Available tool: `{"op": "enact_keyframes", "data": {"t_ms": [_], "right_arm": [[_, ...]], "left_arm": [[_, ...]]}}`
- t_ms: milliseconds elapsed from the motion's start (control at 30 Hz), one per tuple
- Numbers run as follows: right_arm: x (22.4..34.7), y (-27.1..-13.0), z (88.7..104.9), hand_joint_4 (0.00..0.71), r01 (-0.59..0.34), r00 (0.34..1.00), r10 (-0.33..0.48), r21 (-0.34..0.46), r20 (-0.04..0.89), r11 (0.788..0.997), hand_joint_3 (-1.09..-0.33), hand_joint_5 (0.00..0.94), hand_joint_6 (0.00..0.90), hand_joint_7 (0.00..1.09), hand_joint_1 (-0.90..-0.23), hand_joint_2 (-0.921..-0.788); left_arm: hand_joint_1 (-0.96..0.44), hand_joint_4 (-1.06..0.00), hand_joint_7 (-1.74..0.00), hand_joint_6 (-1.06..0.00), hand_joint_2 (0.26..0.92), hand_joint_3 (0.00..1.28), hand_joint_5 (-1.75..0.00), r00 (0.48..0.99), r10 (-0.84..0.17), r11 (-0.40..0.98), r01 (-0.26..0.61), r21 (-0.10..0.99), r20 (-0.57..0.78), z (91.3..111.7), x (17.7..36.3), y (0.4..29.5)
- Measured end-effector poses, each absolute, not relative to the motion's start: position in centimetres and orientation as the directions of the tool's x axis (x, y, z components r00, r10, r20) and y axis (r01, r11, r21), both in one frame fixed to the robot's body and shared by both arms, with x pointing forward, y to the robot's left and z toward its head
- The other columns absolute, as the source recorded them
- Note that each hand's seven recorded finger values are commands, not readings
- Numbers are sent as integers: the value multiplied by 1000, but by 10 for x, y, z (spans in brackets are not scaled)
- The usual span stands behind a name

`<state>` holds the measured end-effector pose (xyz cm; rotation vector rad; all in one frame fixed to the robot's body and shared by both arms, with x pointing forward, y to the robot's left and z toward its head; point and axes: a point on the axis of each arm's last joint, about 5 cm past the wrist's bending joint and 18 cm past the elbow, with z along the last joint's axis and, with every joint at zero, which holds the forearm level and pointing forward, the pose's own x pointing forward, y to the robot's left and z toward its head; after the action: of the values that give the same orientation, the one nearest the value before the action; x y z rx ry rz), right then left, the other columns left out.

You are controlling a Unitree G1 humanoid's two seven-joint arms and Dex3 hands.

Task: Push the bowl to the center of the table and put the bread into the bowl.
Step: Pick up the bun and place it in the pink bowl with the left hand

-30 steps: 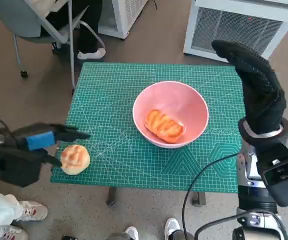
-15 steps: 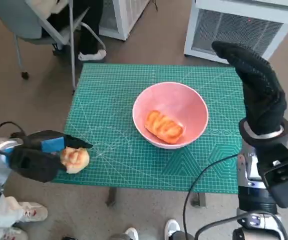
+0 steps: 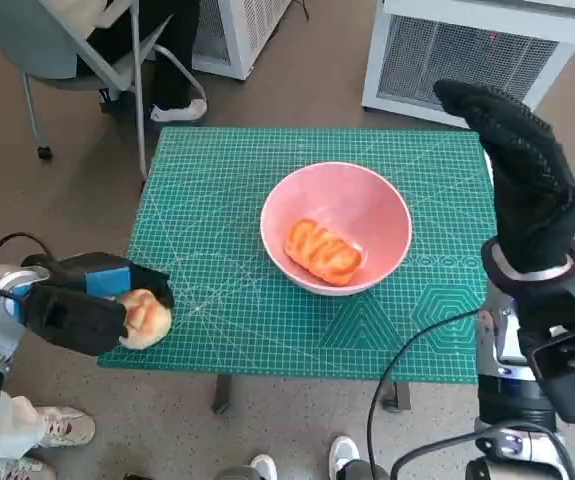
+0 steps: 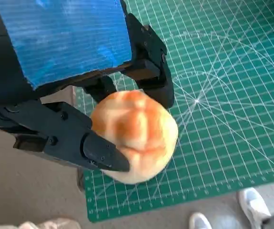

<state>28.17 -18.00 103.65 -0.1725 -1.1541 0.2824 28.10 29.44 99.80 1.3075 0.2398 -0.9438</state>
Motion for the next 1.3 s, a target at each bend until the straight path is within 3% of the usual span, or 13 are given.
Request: {"op": "enact_keyframes", "data": {"t_ms": [133,367,467,633,767,967,1300], "right_arm": [[282,-180,1036,275,-132,376,307,-277,874,952,-752,1,-1,605,-583,-921],[282,-181,1036,275,-132,381,305,-275,873,952,-752,1,-1,600,-583,-921],[282,-181,1036,275,-130,383,304,-274,873,953,-752,1,-1,600,-582,-921],[284,-181,1037,275,-133,387,304,-273,871,953,-753,1,-1,599,-573,-921],[286,-180,1037,275,-137,391,305,-273,868,952,-755,1,-1,599,-568,-921],[288,-179,1040,276,-140,386,311,-278,868,950,-755,1,0,599,-574,-921],[289,-179,1041,279,-138,386,319,-288,866,948,-757,3,-1,597,-580,-921]], "left_arm": [[1,-613,-1178,-654,920,88,-1210,660,-512,12,646,764,-550,1022,286,291],[1,-597,-1162,-636,920,103,-1263,743,-628,102,375,921,-233,1092,293,274],[0,-600,-1161,-633,920,104,-1266,739,-668,147,248,957,-89,1118,296,258],[0,-625,-1149,-642,920,88,-1241,671,-737,199,106,974,77,1144,306,222],[0,-632,-1150,-653,920,80,-1222,609,-784,197,60,979,121,1152,315,190],[0,-667,-1186,-683,919,55,-1111,552,-830,145,67,987,84,1152,331,144],[0,-653,-1229,-637,920,78,-1129,586,-808,20,131,991,-61,1120,355,85]]}}
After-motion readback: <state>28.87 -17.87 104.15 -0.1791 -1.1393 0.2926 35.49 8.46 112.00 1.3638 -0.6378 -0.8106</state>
